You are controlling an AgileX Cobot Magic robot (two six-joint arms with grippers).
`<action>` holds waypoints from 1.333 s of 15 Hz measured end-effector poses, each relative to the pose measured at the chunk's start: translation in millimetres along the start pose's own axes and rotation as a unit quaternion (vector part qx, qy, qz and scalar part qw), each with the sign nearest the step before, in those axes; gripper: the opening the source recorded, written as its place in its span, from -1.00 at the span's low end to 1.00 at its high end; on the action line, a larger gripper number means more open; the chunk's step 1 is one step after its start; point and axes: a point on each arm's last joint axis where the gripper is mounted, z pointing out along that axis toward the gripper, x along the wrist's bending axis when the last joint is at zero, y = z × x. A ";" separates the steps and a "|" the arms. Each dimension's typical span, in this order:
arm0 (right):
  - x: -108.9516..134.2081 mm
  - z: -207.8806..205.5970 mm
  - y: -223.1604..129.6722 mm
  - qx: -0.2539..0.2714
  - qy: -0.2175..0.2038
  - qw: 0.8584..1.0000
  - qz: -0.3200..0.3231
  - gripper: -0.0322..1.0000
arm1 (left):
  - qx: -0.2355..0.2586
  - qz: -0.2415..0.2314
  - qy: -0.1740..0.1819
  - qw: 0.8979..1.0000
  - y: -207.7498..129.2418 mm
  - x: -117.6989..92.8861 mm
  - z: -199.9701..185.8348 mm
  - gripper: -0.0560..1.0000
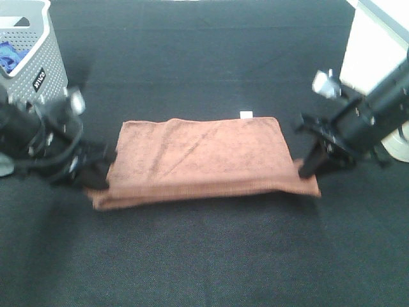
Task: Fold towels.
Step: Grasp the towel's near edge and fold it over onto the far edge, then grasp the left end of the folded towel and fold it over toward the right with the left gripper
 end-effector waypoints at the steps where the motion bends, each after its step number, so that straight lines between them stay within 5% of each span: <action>1: 2.9 -5.5 12.8 -0.025 -0.001 1.000 -0.010 -0.94 | -0.033 0.011 0.006 0.999 12.2 -1.7 -3.8 -0.87; 6: 6.1 -2.3 72.1 -0.084 -0.001 0.996 -0.033 -0.94 | -0.118 0.038 0.021 0.992 55.6 -7.4 -7.9 -0.87; 10: -2.3 25.3 114.2 -0.098 -0.003 0.994 -0.041 -0.94 | -0.126 0.043 0.022 0.991 93.9 -3.3 26.0 -0.87; 15: -19.3 59.7 126.7 -0.103 -0.020 0.994 -0.033 -0.92 | -0.119 0.040 0.031 0.992 111.0 5.0 55.6 -0.87; 18: -20.3 60.6 131.3 -0.121 -0.023 0.992 -0.028 -0.47 | -0.120 0.033 0.039 0.991 111.3 9.0 62.1 -0.61; 19: -20.1 61.6 130.7 -0.118 -0.019 0.993 -0.023 0.16 | -0.124 0.033 0.039 0.991 112.8 8.7 61.4 -0.24; 20: -19.7 62.3 129.2 -0.110 -0.016 0.994 -0.021 0.48 | -0.124 0.033 0.039 0.991 112.8 8.7 61.4 0.01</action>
